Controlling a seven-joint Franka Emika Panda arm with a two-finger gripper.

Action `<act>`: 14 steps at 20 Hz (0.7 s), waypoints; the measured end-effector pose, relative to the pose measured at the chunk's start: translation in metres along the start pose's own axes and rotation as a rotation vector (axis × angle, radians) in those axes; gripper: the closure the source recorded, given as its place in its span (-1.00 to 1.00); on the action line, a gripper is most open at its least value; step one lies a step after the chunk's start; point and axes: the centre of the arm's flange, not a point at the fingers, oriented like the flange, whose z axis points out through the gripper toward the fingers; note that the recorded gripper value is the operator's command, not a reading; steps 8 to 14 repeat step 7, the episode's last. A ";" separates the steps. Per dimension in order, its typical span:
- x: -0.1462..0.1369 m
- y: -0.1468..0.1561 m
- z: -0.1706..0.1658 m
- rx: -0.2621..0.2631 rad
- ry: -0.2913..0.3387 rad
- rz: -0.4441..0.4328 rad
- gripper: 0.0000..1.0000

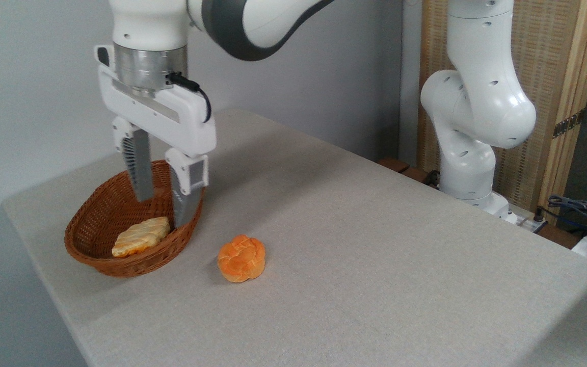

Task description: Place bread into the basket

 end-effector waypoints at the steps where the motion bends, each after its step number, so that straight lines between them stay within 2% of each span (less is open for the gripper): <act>1: -0.008 -0.007 -0.001 -0.006 -0.022 0.028 -1.00; 4: -0.028 -0.023 -0.003 -0.041 -0.083 0.125 -1.00; 7: -0.038 -0.031 -0.006 -0.033 -0.123 0.189 -1.00; 14: -0.038 -0.031 -0.006 -0.033 -0.123 0.189 -1.00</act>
